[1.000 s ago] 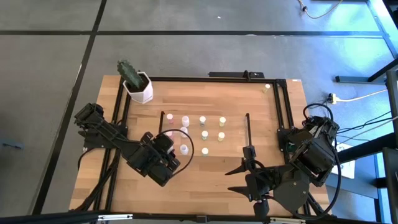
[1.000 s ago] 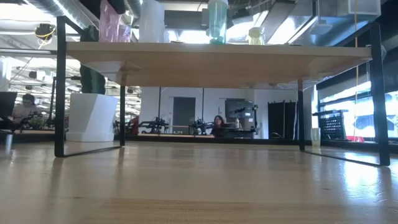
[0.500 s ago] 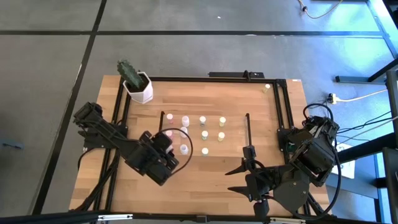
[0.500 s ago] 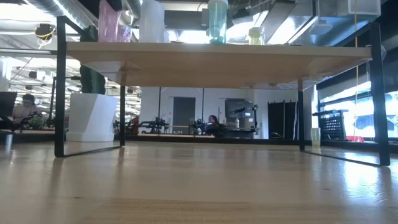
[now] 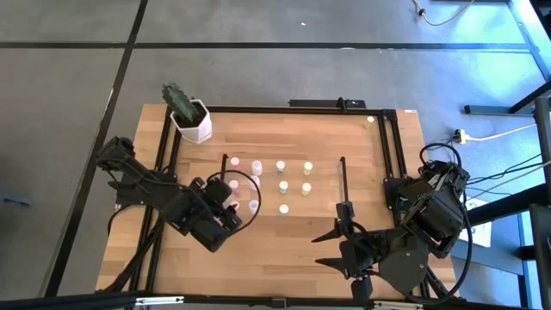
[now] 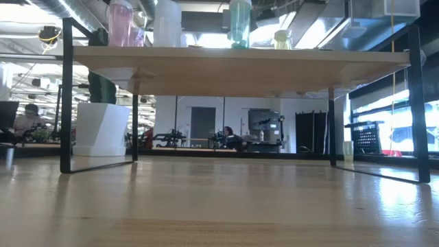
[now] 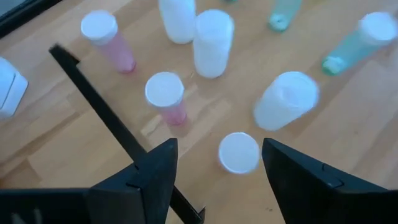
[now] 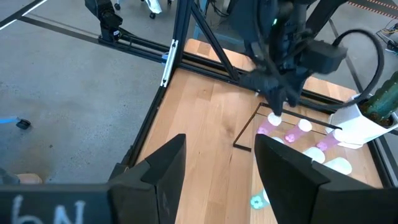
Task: Pick and place medicine bottles onto shelf by color
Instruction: Put the yellow pill bottle on the shelf aligned with the other yellow pill bottles
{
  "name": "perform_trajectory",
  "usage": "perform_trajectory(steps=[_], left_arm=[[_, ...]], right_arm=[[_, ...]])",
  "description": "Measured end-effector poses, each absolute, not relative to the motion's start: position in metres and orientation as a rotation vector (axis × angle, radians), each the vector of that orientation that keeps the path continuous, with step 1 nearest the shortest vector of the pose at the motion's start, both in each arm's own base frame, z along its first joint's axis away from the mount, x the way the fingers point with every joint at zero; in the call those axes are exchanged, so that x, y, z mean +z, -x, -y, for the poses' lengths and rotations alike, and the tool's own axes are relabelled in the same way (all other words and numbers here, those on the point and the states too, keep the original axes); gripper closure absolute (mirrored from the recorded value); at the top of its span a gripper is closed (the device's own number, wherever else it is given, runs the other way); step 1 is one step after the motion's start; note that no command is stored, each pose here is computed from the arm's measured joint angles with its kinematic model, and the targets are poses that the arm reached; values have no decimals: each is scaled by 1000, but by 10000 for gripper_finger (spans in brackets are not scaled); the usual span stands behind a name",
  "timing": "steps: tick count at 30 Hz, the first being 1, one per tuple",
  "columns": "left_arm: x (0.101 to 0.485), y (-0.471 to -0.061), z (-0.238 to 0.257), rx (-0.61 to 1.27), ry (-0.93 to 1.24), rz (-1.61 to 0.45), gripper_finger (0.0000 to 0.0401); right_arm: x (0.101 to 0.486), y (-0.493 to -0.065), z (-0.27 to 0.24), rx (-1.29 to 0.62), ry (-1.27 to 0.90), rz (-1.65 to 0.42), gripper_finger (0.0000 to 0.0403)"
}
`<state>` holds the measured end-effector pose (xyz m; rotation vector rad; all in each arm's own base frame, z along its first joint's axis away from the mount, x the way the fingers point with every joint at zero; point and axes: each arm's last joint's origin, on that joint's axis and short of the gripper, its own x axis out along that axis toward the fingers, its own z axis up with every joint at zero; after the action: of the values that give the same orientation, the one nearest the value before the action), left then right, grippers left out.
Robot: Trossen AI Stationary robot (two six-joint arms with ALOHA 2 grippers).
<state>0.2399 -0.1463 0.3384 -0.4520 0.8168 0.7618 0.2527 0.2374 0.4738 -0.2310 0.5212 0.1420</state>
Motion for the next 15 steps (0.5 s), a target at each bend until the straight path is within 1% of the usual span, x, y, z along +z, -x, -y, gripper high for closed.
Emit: perform_trajectory(steps=[10, 15], left_arm=[[379, -228, 153, 620, 361, -710, 177], [391, -222, 160, 567, 296, -664, 177]], right_arm=[[474, -253, -237, 142, 231, -521, 211], [474, -253, -237, 142, 231, -521, 211]])
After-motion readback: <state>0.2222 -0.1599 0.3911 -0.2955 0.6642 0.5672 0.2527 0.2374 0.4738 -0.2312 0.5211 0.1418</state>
